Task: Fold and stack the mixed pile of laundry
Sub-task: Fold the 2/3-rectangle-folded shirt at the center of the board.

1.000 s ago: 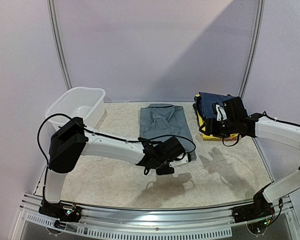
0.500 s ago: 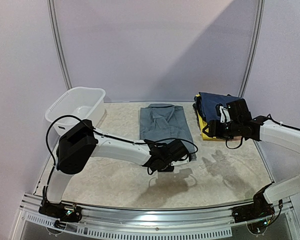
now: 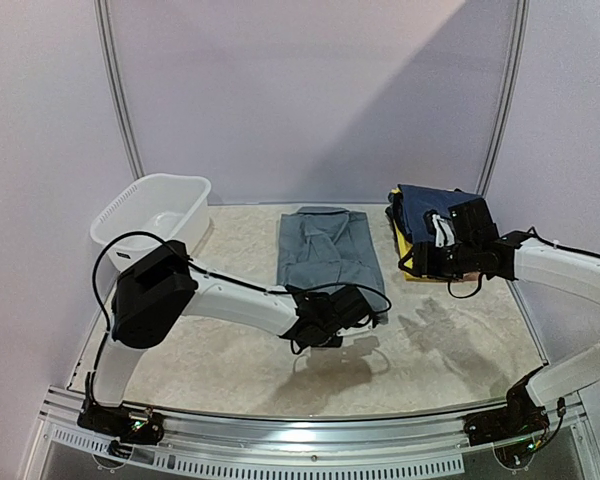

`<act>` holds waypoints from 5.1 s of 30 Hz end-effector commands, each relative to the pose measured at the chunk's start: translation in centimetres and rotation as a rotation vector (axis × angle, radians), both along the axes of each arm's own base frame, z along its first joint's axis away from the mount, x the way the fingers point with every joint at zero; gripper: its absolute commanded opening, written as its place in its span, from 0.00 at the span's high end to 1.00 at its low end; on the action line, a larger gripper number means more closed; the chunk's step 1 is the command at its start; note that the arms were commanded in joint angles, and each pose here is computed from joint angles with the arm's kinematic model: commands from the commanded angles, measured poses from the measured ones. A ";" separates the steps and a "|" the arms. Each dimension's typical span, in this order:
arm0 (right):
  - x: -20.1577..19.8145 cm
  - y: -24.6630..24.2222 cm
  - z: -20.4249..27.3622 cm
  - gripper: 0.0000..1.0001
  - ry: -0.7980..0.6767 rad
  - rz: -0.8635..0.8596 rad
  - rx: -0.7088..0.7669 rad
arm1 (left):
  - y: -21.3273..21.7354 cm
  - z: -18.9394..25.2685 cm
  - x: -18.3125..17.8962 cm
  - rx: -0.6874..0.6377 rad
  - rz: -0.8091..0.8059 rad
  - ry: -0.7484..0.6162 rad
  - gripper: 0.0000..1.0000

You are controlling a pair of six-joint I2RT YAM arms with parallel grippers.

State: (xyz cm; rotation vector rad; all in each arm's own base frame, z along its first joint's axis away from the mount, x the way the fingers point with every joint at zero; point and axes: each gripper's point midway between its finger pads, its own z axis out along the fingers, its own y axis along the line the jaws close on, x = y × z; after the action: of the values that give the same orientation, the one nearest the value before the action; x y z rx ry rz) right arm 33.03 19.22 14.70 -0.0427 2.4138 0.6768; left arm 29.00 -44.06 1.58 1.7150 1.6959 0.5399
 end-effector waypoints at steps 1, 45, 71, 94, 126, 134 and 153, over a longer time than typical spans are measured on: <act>0.5 2.0 0.5 0.43 -0.002 0.092 0.051 | 0.9 1.1 -3.8 0.007 -0.011 0.069 1.00; -14.5 17.1 -8.4 0.83 0.277 0.843 0.119 | 2.9 14.8 -15.0 -0.037 -0.107 0.186 1.00; -1.5 7.8 -5.2 0.57 0.121 0.167 -0.128 | 1.4 14.8 -6.4 -0.079 -0.122 0.286 1.00; 0.0 0.0 -1.2 0.58 -0.134 -0.166 -0.212 | 0.7 7.7 11.5 -0.200 -0.088 0.459 1.00; 2.2 6.0 2.8 0.60 -0.176 0.051 -0.098 | 3.6 1.7 1.6 -0.340 0.001 0.752 0.97; 4.0 11.1 3.5 0.59 -0.084 0.247 0.075 | 4.9 1.5 -4.7 -0.298 -0.006 0.771 0.98; -3.3 20.4 -7.3 0.92 0.348 0.838 0.339 | 5.6 2.8 -6.7 -0.289 -0.007 0.713 0.99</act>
State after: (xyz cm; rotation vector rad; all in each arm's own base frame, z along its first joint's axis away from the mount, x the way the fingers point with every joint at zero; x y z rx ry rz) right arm 32.07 38.91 8.29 -0.7776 2.5325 1.4224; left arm 22.75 -38.11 4.11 1.7991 2.1164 -0.3830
